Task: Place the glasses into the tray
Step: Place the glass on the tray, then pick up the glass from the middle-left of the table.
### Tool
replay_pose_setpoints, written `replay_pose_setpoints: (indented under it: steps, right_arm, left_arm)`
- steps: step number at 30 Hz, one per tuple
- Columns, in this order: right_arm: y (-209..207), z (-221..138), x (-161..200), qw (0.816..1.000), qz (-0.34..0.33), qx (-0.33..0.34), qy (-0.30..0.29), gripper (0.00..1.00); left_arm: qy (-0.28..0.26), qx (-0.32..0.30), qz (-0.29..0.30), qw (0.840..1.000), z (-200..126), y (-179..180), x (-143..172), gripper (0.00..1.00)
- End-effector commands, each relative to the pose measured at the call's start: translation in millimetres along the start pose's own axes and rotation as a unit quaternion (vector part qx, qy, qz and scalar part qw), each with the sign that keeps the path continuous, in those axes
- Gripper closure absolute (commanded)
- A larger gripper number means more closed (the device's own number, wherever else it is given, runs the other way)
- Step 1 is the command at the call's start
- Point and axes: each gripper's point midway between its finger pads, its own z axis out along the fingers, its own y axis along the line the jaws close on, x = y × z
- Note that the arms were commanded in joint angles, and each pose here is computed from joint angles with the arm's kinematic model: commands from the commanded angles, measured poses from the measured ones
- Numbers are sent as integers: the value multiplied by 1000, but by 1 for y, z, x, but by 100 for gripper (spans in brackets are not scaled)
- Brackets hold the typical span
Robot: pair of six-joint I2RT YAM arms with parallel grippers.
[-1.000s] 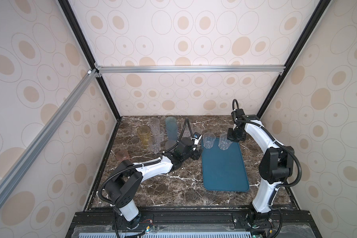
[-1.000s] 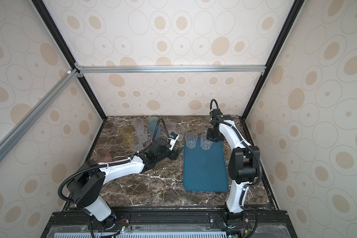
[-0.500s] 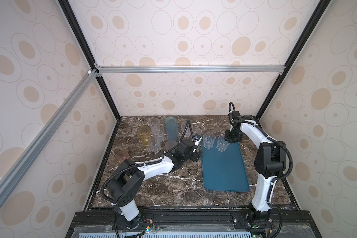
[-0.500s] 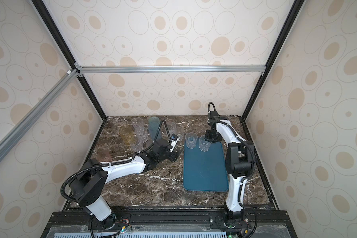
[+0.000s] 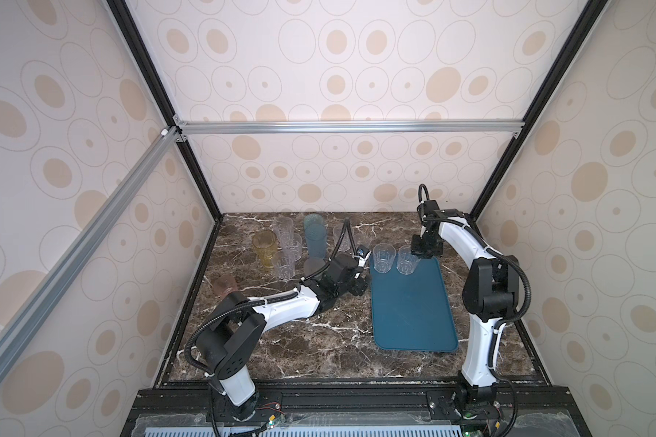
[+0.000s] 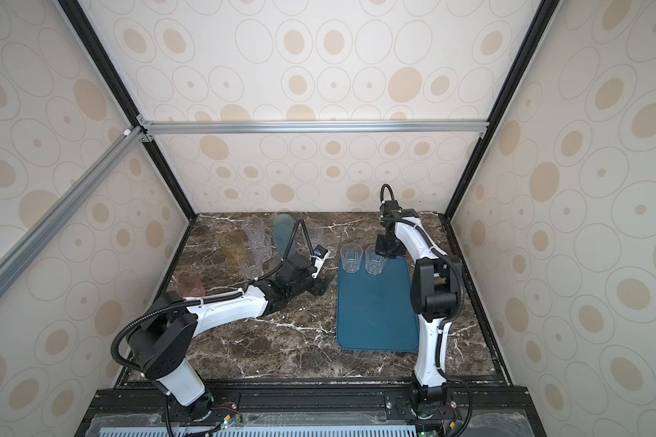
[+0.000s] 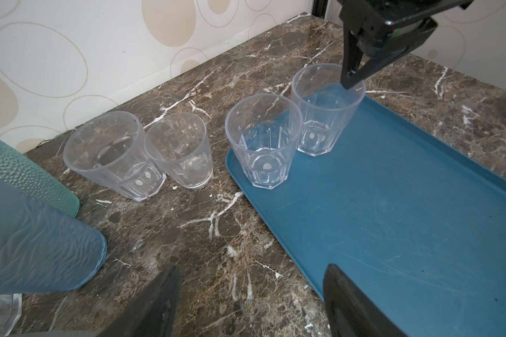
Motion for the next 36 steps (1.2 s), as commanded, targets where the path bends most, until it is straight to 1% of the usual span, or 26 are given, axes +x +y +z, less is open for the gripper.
replay_pose_setpoints:
  steps: [1, 3, 7, 11, 13, 16, 18, 24, 28, 32, 34, 36]
  right_arm:
    - [3, 5, 5, 1000, -9, 5, 11, 96]
    - [5, 2, 4, 1000, -9, 1, 10, 91]
    - [7, -6, 4, 1000, -10, -8, 7, 76]
    - [7, -25, 2, 1000, -12, -15, -5, 62]
    - [7, -38, 2, 1000, -11, -20, -15, 58]
    - [10, -57, 4, 999, -5, -41, -29, 57]
    - [15, -70, 7, 997, 1, -63, -39, 56]
    - [20, -92, 24, 990, 31, -117, -68, 56]
    - [15, -94, 36, 990, 37, -120, -70, 56]
    - [17, -86, 49, 990, 40, -127, -50, 56]
    - [19, -84, 53, 989, 42, -132, -45, 56]
    - [22, -83, 57, 989, 41, -136, -43, 56]
  left_arm:
    - [-6, -3, 13, 1000, -1, -2, -13, 23]
    - [-6, -5, 12, 1000, -1, -2, -13, 23]
    - [-1, -14, 9, 1000, -1, 2, -15, 23]
    - [22, -53, 17, 998, -1, 15, -21, 23]
    - [33, -70, 24, 997, -1, 21, -25, 23]
    - [42, -95, 18, 994, -1, 32, -35, 21]
    - [50, -99, 11, 994, 1, 38, -42, 22]
    - [71, -85, -3, 994, 18, 63, -64, 24]
    - [87, -71, -42, 993, 36, 99, -77, 28]
    - [100, -64, -80, 990, 54, 135, -87, 34]
    - [107, -67, -90, 988, 58, 151, -90, 37]
    - [109, -77, -96, 986, 55, 165, -93, 38]
